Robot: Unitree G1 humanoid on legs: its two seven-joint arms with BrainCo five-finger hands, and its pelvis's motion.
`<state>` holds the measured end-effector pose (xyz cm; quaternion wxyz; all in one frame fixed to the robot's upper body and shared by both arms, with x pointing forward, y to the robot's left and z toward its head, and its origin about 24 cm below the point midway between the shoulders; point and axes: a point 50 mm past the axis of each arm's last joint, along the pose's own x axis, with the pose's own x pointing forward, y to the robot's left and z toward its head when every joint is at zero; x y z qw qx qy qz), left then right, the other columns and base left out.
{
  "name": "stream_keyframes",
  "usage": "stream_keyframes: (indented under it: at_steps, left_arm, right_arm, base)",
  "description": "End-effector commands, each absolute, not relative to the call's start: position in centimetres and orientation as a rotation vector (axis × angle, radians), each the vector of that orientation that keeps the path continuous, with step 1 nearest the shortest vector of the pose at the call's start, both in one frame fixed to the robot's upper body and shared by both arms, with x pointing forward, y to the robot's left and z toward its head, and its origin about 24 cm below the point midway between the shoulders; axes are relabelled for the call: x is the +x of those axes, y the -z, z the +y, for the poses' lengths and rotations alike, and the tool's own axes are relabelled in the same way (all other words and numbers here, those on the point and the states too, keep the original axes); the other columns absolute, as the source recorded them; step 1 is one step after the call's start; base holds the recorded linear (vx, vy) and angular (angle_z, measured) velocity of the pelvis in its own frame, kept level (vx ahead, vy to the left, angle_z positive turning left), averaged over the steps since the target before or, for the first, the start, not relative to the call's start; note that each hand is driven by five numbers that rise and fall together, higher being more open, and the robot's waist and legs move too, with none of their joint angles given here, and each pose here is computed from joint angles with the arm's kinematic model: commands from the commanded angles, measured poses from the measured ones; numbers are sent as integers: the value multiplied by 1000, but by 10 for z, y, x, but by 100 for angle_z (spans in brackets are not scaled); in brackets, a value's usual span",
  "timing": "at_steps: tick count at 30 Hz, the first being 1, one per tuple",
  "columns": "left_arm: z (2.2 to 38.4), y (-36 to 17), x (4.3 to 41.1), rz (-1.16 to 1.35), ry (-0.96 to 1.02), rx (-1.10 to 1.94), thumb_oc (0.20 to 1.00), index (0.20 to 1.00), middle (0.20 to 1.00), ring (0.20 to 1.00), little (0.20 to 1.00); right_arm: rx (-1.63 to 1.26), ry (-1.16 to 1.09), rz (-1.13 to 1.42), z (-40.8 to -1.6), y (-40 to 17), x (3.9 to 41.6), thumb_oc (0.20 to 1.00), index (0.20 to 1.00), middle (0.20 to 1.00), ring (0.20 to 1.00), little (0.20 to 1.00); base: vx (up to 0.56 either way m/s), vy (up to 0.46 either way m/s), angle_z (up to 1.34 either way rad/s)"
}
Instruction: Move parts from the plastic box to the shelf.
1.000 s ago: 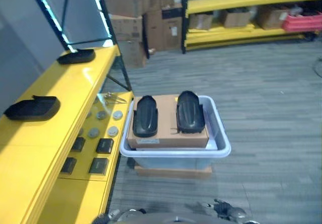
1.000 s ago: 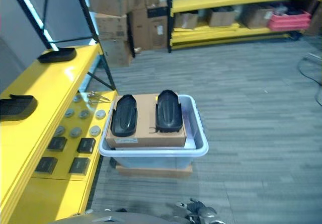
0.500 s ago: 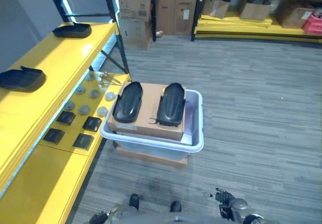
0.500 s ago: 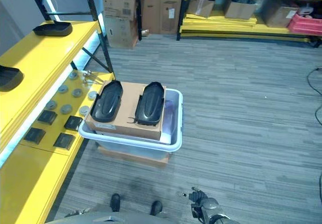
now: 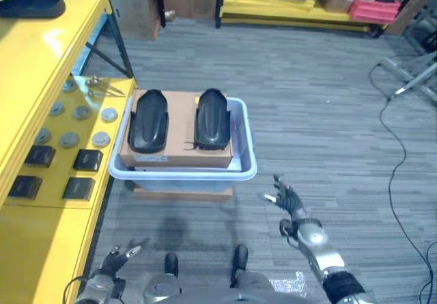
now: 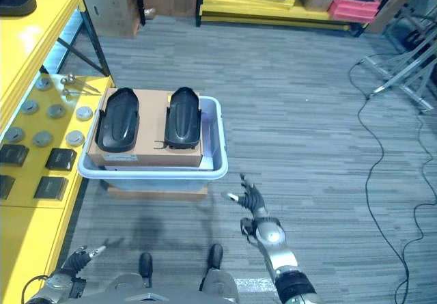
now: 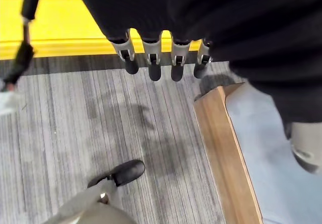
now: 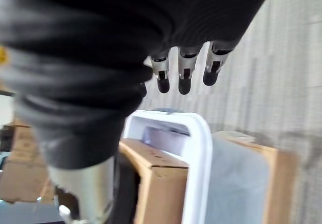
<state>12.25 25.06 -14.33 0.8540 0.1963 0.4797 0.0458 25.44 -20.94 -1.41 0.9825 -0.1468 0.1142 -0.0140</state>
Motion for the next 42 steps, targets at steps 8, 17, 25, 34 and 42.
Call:
stream_keyframes:
  at_steps: [8,17,25,34,42]
  left_arm:
    - [207,143,147,899,92,506,1000,1000,1000,1000,1000]
    - [214,140,155,881,63,548,1000,1000,1000,1000,1000]
    - [217,127,177,791,36,553,1000,1000,1000,1000,1000]
    - [204,120,193,733,98,526,1000,1000,1000,1000,1000]
    - [212,123,188,777,61,521,1000,1000,1000,1000,1000]
  right_arm:
    - [-450,205,-229,-192,-111,353,1000,1000,1000,1000,1000]
    - [-553,408,-291,-224,-200,402,1000,1000,1000,1000,1000]
    - [-686,606,-131,-280,-221,403,1000,1000,1000,1000,1000]
    - [-721,585,173,-308,-180,392,200,200,200,200,200]
    - [-651,513,223,-289,-143,392,200,200,200,200,200]
  base:
    - [-71,-14,7]
    - [-40,21,20]
    - [-12,25,18]
    - [0,0,18]
    - [12,12,6]
